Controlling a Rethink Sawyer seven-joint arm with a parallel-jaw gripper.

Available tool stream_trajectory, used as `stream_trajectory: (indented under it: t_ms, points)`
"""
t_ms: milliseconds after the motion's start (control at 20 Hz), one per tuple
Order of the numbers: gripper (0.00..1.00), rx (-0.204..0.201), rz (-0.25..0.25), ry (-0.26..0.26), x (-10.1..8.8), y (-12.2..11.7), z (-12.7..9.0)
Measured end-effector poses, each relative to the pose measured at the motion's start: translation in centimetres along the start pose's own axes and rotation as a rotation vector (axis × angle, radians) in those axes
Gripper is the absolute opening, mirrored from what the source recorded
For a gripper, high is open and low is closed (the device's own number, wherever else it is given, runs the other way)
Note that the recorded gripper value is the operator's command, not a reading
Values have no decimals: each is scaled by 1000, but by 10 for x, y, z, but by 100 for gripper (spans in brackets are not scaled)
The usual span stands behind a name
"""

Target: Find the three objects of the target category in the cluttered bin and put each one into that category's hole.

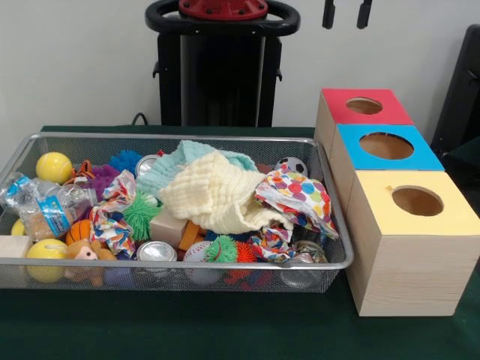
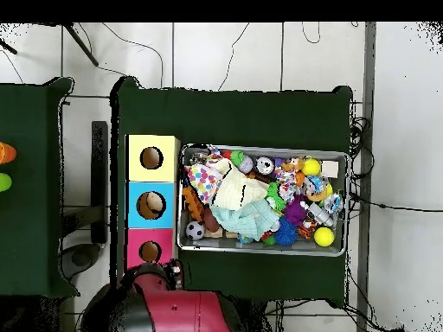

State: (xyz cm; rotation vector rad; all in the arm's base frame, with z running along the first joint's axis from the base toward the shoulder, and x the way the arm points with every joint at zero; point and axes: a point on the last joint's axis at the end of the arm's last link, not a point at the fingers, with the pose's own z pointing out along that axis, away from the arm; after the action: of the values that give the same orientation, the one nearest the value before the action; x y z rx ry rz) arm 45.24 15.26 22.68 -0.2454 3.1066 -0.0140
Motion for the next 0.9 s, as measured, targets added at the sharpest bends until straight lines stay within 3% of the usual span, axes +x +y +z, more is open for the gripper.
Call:
stream_trajectory:
  t_ms: [500,900]
  points:
    - [100,-6,85,44,-1,-40,21]
    - [100,-17,98,97,0,-46,50]
